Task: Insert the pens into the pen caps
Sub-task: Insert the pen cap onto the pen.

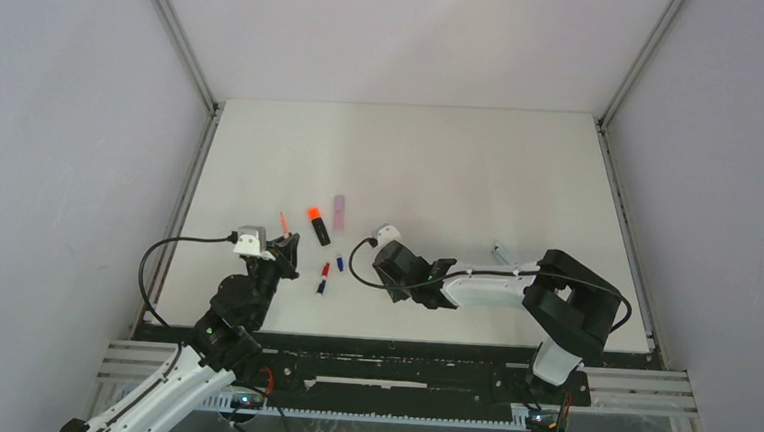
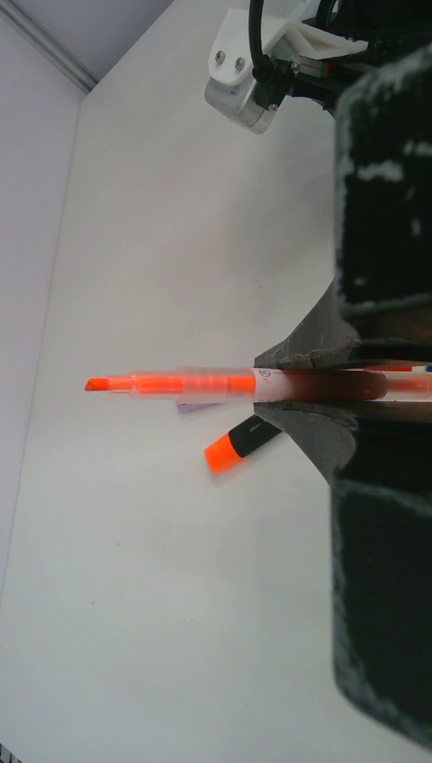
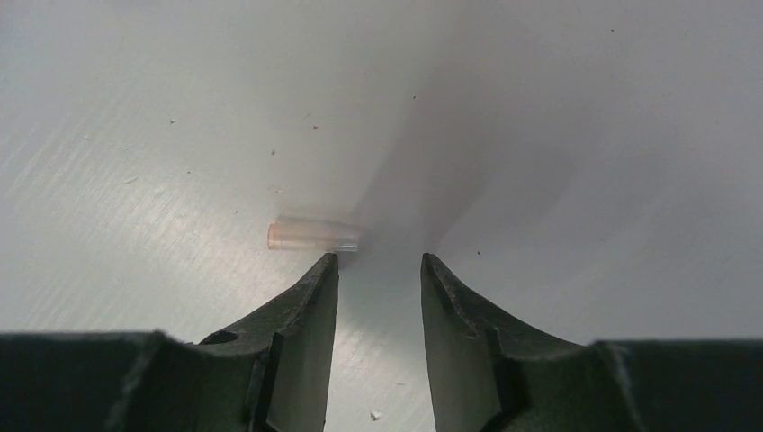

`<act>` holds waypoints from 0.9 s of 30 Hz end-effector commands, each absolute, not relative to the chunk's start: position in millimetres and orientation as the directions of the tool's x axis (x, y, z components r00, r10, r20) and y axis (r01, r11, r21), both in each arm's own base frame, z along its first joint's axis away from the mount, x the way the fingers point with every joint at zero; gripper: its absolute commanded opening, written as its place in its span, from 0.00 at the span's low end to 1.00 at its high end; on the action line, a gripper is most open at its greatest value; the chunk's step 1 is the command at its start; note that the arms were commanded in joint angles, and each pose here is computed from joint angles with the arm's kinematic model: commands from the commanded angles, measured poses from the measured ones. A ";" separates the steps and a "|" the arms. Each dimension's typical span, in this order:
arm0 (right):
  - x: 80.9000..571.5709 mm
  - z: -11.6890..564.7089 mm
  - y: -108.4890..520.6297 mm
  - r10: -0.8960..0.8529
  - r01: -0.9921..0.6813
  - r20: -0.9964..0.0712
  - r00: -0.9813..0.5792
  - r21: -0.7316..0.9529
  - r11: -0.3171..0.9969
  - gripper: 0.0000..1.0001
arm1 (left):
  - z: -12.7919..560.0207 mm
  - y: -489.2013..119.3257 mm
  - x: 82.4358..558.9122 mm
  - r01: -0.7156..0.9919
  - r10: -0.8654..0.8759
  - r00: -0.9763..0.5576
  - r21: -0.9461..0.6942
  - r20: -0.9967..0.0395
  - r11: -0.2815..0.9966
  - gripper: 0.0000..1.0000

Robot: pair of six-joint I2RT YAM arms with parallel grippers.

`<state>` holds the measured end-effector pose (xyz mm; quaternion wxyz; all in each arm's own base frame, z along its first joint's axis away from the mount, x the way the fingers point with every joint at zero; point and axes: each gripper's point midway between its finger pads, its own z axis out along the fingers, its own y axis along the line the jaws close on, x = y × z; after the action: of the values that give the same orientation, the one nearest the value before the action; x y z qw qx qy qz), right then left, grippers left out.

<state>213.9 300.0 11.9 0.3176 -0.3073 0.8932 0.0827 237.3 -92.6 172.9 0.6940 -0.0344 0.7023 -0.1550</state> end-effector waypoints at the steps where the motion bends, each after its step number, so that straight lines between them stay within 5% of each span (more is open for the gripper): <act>1: 215.1 -2.8 283.1 -0.523 -0.576 -0.559 -0.644 -0.095 0.812 0.37 | 171.7 -90.6 239.1 0.153 -0.281 -0.025 -0.282 -0.959 0.947 0.00; 27: 241.3 -4.7 296.7 -0.467 -0.519 -0.576 -0.671 -0.086 0.851 0.37 | 172.9 -89.6 238.3 0.153 -0.284 -0.020 -0.284 -0.959 0.947 0.00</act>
<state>242.4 305.6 12.3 0.3309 -0.2736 0.9008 0.0644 237.2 -92.4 173.1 0.6942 -0.0348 0.7020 -0.1550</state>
